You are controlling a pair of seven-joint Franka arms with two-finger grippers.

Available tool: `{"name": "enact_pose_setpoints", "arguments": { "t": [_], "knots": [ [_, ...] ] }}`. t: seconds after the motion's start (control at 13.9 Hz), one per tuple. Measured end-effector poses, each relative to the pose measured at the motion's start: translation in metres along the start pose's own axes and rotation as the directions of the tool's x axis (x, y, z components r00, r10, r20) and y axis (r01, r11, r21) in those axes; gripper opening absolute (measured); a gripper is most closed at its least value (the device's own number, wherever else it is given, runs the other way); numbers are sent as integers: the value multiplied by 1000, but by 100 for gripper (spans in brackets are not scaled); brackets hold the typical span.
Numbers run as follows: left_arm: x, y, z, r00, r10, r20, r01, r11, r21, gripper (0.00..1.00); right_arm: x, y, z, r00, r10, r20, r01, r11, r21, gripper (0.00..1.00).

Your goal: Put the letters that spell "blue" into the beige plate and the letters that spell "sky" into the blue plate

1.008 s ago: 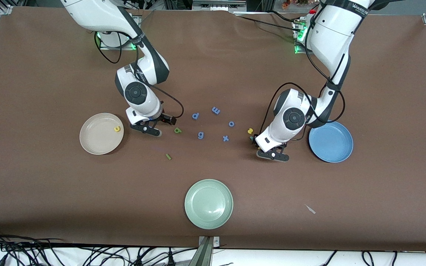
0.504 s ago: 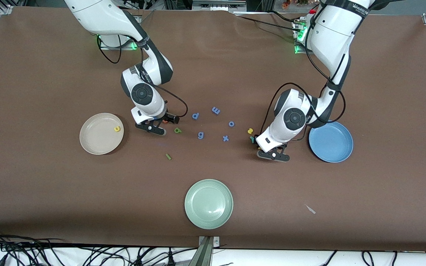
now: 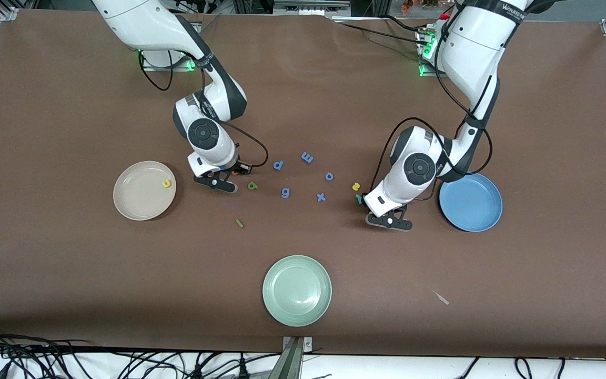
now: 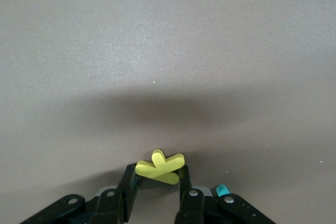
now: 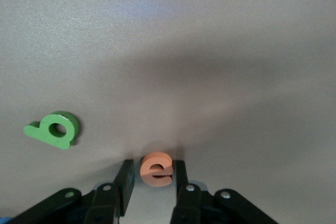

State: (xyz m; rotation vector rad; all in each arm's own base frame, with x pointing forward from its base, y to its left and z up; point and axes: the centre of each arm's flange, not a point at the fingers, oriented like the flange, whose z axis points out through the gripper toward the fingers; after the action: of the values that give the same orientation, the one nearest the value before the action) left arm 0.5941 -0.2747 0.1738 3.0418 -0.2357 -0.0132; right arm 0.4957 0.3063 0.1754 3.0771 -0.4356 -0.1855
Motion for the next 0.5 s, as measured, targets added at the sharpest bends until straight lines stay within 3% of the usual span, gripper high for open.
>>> {"name": "enact_pose_setpoints", "arguments": {
  "t": [0.14, 0.36, 0.5],
  "knots": [
    [0, 0, 0, 1000, 0, 0, 0, 1000, 0, 36, 0, -1, -1, 1000, -1, -2, 1, 1000, 2, 28],
    [1, 0, -1, 1000, -1, -3, 1, 1000, -1, 36, 6, -1, -8, 1000, -14, -3, 14, 1000, -3, 28],
    [5, -9, -11, 1000, -14, -9, 14, 1000, -1, 36, 20, 11, -21, 997, -78, 23, 79, 996, -44, 28]
  ]
}}
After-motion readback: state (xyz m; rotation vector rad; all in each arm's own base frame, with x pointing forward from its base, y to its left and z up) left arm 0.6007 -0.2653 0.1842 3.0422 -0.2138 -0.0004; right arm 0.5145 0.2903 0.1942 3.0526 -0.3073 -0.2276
